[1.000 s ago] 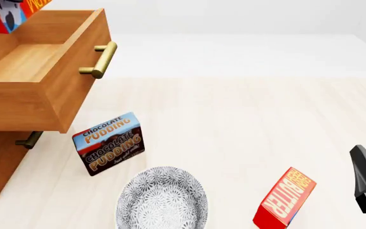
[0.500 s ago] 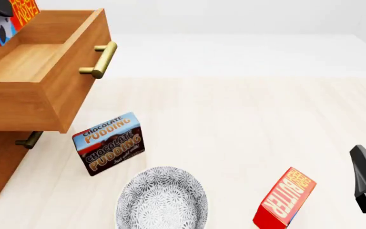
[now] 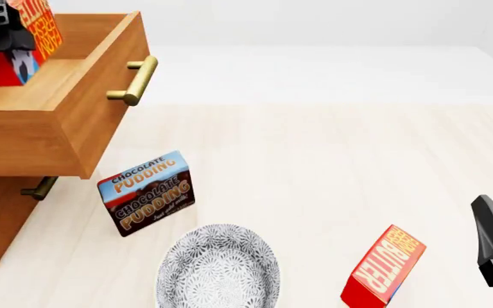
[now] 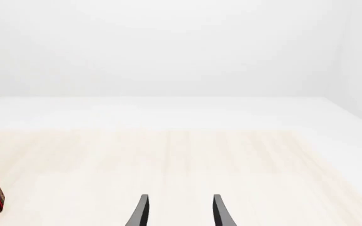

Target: Put the butter at the front in the top drawer of the cabinet and close it.

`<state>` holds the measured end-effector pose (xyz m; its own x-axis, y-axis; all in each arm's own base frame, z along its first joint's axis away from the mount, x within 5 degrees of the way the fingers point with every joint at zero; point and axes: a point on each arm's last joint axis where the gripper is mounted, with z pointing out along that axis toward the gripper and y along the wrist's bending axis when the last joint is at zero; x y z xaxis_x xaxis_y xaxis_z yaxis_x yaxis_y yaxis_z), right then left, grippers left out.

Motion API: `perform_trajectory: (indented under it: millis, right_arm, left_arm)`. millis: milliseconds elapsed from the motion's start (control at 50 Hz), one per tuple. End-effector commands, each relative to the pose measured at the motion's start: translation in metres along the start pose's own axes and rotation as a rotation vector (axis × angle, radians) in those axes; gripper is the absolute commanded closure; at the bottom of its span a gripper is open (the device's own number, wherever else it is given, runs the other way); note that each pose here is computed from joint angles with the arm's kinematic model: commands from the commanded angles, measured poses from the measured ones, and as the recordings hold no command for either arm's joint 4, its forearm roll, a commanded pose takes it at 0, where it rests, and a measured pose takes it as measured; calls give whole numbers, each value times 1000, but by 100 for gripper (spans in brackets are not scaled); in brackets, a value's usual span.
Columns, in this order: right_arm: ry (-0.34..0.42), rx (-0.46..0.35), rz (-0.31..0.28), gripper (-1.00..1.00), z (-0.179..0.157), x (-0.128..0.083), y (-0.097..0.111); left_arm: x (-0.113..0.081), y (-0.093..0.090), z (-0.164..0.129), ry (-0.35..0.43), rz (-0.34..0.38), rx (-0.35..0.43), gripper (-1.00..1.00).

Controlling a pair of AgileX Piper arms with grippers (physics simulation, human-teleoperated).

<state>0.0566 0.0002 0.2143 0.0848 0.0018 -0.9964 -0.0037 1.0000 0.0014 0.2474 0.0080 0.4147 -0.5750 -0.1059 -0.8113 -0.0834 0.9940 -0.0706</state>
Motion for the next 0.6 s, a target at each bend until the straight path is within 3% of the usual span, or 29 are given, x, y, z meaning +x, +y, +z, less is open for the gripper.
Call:
perform_trajectory:
  millis: [20,600]
  right_arm:
    - [0,0,-1,-100,0,0,0]
    - [-2,-1,0,-100,0,0,0]
  left_arm:
    - [6,4,6,-24,8,-7,100]
    - [19,7,31,-19,1,-14,100]
